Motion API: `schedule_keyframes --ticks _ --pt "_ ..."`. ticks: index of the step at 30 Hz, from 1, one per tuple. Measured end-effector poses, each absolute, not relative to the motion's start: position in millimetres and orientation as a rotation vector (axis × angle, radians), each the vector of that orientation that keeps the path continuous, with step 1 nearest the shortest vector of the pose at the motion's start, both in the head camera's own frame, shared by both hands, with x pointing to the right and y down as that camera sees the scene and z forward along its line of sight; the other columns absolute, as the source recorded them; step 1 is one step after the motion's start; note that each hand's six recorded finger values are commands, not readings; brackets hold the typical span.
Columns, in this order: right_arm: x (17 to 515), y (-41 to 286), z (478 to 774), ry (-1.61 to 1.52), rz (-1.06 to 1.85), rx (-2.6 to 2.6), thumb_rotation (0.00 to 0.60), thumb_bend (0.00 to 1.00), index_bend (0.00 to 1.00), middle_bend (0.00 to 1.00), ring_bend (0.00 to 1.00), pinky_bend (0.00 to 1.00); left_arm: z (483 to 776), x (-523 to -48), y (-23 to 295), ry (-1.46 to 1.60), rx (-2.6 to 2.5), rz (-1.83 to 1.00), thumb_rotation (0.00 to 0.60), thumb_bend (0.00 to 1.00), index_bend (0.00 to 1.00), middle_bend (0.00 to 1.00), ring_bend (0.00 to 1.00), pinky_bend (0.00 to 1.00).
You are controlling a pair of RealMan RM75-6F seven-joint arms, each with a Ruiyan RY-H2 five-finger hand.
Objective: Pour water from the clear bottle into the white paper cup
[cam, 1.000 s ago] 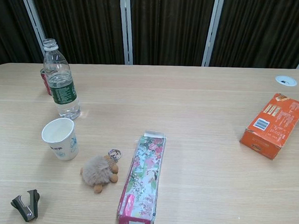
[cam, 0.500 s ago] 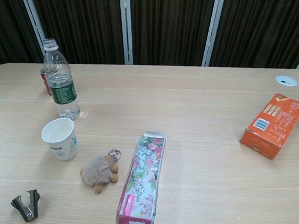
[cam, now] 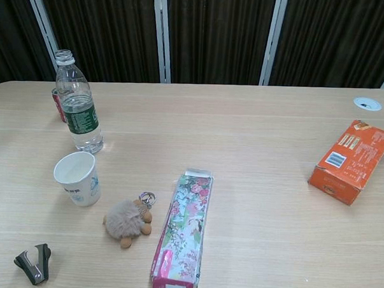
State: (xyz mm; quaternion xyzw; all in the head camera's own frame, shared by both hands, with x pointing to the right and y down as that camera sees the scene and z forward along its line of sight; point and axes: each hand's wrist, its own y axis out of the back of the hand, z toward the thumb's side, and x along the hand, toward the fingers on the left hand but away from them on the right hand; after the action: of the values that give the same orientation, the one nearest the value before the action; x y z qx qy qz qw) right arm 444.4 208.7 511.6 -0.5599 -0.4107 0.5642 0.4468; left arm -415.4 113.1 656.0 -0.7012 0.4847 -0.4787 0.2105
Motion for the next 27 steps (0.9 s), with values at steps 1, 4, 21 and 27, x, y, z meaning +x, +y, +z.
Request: schedule_keyframes --ticks 1,4,21,27 --pt "444.2 208.3 512.9 -1.015 1.400 -1.387 0.600 0.00 0.00 0.00 0.00 0.00 661.3 -416.2 110.2 1.353 -1.951 -1.342 0.600 0.00 0.00 0.00 0.00 0.00" --pt "446.0 207.0 517.8 -1.010 1.417 -1.387 0.600 0.00 0.00 0.00 0.00 0.00 676.4 -419.2 101.2 1.377 -1.969 -1.366 0.600 0.00 0.00 0.00 0.00 0.00" --pt "459.3 203.2 537.8 -0.977 1.526 -1.319 0.600 0.00 0.00 0.00 0.00 0.00 744.1 -364.3 68.4 1.382 -2.289 -1.249 0.600 0.00 0.00 0.00 0.00 0.00" --pt "464.0 202.6 542.6 -0.977 1.552 -1.315 0.600 0.00 0.00 0.00 0.00 0.00 764.0 -348.4 63.7 1.359 -2.337 -1.272 0.600 0.00 0.00 0.00 0.00 0.00"
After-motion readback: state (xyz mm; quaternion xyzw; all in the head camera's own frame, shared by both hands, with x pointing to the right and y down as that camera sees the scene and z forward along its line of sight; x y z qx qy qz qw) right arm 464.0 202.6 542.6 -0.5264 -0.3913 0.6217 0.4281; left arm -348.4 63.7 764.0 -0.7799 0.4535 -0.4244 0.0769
